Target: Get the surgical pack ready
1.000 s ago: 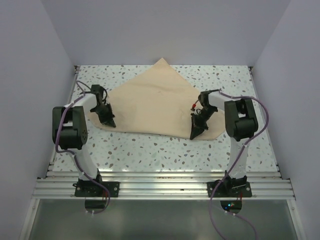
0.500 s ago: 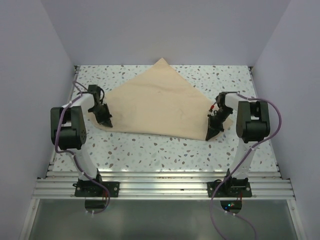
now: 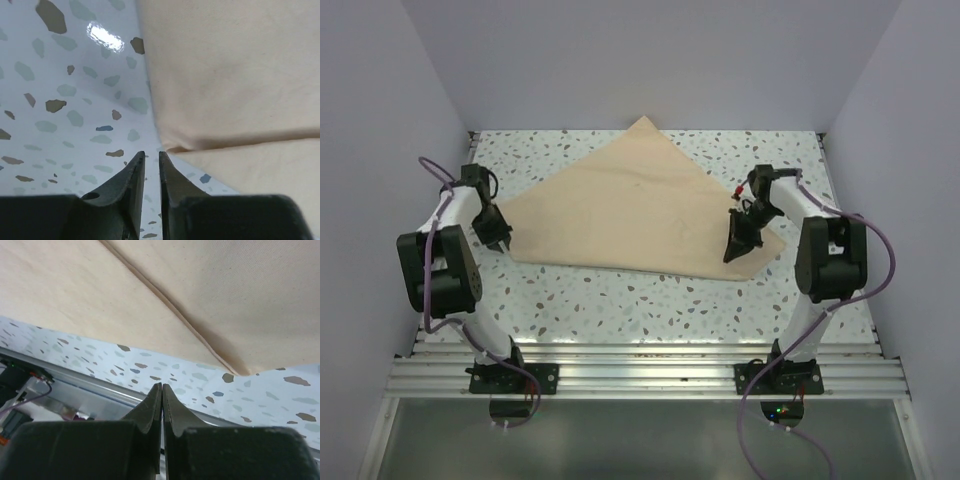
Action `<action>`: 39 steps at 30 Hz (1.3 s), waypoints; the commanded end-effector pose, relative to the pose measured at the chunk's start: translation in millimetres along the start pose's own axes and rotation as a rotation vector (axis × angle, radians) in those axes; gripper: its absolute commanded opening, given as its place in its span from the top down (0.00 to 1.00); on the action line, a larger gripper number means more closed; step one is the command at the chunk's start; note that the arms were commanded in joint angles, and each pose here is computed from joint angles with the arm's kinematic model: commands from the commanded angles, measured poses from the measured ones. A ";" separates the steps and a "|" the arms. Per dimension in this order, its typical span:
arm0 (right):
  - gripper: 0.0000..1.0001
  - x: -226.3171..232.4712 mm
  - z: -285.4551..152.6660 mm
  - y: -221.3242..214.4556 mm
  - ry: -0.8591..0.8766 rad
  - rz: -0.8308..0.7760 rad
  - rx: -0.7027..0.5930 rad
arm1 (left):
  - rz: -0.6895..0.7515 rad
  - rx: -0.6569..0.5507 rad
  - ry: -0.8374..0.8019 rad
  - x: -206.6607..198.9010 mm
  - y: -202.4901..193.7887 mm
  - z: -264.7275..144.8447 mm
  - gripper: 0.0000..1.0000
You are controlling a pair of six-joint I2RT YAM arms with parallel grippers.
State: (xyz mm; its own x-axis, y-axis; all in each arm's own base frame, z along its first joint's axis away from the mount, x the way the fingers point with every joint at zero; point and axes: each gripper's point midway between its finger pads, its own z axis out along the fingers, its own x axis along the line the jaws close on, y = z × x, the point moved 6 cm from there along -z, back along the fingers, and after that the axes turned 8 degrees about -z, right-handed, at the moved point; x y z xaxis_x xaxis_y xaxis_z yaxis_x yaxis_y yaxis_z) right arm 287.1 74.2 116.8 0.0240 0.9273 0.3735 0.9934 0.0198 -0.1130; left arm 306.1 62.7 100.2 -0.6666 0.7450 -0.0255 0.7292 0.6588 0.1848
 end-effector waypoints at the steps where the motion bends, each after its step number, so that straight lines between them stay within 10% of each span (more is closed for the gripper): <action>1: 0.95 11.9 -31.8 7.2 -0.002 -0.014 -0.194 | -0.001 -0.197 -0.101 -14.9 36.6 -52.5 0.78; 8: 0.46 28.4 -71.0 29.9 0.011 0.012 -0.329 | -0.102 -0.281 -0.194 -23.3 79.5 -53.5 0.41; 14: 0.31 39.0 -86.1 33.3 0.054 -0.019 -0.329 | -0.082 -0.322 -0.207 -27.9 115.1 -30.8 0.16; 39: 0.30 40.1 -67.9 25.1 0.136 -0.064 -0.331 | -0.053 -0.147 -0.232 -6.5 124.3 86.4 0.50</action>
State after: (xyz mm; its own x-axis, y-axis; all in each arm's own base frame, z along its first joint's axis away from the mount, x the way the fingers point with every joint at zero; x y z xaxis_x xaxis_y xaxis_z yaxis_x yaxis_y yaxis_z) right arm 317.0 86.1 168.2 0.0019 0.8801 0.4748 0.9878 -0.0756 0.1361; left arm 420.2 155.7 74.6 -0.6492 0.7213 -0.2416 0.6112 0.6837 0.3988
